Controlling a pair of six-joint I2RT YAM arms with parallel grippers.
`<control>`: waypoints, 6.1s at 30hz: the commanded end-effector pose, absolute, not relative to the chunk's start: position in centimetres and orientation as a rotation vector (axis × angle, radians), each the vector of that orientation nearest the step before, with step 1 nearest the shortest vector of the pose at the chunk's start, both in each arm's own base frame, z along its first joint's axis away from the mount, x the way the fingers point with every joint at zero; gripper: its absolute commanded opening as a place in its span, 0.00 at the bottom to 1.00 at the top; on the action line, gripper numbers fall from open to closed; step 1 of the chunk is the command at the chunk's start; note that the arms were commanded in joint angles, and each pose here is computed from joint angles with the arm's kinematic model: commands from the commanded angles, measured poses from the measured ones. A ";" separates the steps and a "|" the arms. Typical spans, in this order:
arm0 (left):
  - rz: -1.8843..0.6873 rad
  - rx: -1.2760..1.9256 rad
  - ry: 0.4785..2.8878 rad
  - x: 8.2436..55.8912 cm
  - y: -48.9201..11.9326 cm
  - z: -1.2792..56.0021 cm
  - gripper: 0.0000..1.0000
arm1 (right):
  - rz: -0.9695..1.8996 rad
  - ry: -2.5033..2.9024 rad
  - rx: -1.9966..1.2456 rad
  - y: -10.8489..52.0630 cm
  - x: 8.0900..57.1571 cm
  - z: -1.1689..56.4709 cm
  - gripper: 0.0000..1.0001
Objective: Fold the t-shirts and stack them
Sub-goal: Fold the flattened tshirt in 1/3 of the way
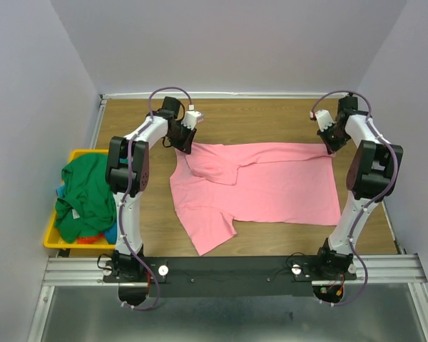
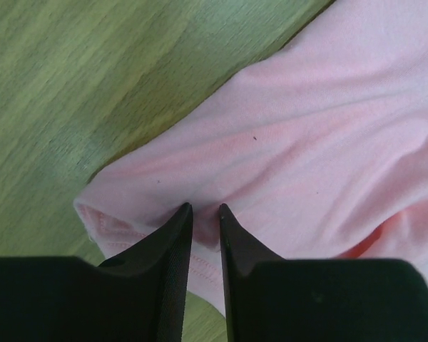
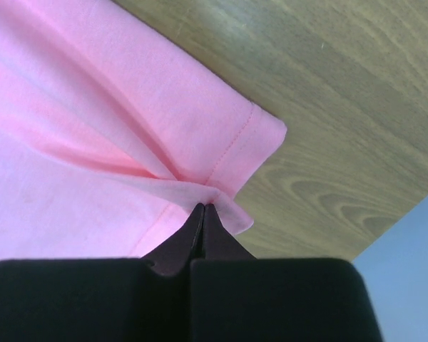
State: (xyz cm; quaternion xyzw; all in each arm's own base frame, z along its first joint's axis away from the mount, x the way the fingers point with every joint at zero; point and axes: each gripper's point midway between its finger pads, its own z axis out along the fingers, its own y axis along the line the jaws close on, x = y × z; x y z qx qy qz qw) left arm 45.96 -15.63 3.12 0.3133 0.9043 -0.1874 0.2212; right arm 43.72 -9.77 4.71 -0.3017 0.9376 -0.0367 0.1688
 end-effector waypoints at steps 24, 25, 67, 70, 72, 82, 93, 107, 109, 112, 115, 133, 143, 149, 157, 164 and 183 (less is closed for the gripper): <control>-0.601 1.209 2.079 45.2 -21.2 13.5 0.44 | -0.067 2.728 -0.845 -10.1 43.2 3.3 0.04; -0.618 1.257 2.056 44.5 -22.4 13.7 0.44 | -0.067 2.731 -0.845 -10.1 43.1 3.2 0.04; -0.682 1.701 1.895 40.4 -38.5 4.1 0.45 | -0.044 2.753 -0.833 -9.9 42.5 2.6 0.03; -0.676 1.704 1.900 40.5 -38.5 3.8 0.43 | -0.042 2.753 -0.831 -9.8 42.5 2.5 0.03; -0.671 1.706 1.898 40.5 -38.5 3.8 0.41 | -0.043 2.751 -0.833 -9.9 42.6 2.5 0.03; -0.670 1.706 1.864 40.5 -38.6 5.4 0.03 | -0.047 2.748 -0.834 -9.9 42.8 2.6 0.03; -0.666 1.675 1.832 40.8 -37.8 8.7 0.00 | -0.093 2.717 -0.851 -10.4 43.0 4.1 0.01; -0.668 1.688 1.825 40.2 -36.3 9.7 0.00 | -0.116 2.685 -0.875 -10.4 42.7 5.5 0.01; -0.671 1.699 1.830 39.9 -36.1 9.5 0.00 | -0.113 2.687 -0.893 -10.4 42.3 5.4 0.01; -0.680 1.710 1.832 39.5 -36.0 9.2 0.00 | -0.104 2.694 -0.911 -10.2 41.7 5.2 0.01; -0.688 1.719 1.839 39.3 -35.8 8.9 0.00 | -0.093 2.700 -0.927 -10.1 41.1 4.8 0.01; -0.814 1.390 1.998 42.5 -28.6 12.4 0.47 | -0.037 2.659 -0.754 -9.3 44.3 7.2 0.38; -0.701 1.005 2.273 46.9 -19.0 7.5 0.45 | 0.070 2.755 -0.695 -7.7 44.0 4.2 0.25; -0.639 0.850 2.392 48.7 -15.5 4.7 0.44 | 0.010 2.839 -0.650 -8.7 44.4 1.1 0.25; -0.511 0.706 2.493 50.4 -11.6 2.3 0.43 | -0.117 2.858 -0.550 -10.5 46.9 -1.6 0.26; -0.447 0.701 2.449 53.2 -10.4 3.7 0.43 | -0.074 2.757 -0.470 -9.5 51.3 -0.5 0.32; -0.622 1.175 2.202 41.6 -21.4 11.0 0.48 | 0.029 2.614 -0.553 -6.1 47.1 9.1 0.40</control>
